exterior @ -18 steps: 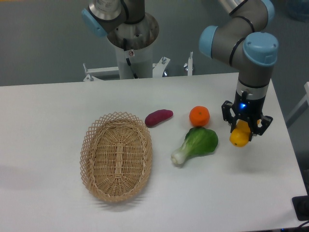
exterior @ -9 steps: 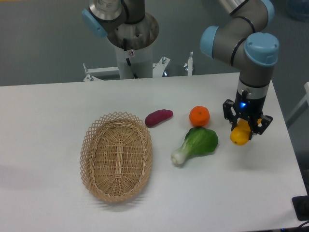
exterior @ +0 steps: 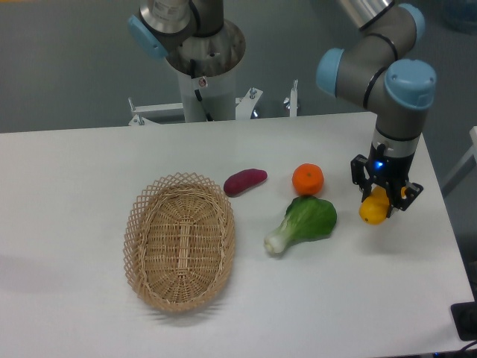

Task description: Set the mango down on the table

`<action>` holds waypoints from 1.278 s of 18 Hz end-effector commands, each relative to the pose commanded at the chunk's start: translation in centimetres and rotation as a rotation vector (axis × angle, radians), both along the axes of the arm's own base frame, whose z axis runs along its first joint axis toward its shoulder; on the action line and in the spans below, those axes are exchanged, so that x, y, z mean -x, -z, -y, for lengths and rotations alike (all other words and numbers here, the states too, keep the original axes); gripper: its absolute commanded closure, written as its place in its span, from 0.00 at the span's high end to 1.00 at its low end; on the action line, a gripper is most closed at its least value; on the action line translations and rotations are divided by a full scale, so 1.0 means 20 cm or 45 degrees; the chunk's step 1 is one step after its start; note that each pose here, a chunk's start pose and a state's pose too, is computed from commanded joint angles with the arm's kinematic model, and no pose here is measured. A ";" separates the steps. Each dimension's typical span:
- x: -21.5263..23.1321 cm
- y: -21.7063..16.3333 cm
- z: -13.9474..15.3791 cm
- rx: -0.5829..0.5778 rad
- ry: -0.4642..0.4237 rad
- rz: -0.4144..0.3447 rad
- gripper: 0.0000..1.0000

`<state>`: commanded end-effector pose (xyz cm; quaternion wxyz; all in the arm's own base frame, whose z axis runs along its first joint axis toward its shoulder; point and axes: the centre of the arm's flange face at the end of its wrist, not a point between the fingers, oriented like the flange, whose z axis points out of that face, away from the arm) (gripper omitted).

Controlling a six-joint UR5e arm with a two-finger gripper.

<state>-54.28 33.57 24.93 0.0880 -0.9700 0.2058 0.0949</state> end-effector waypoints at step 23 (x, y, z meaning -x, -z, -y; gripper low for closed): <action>-0.01 -0.13 0.00 -0.030 -0.077 -0.038 1.00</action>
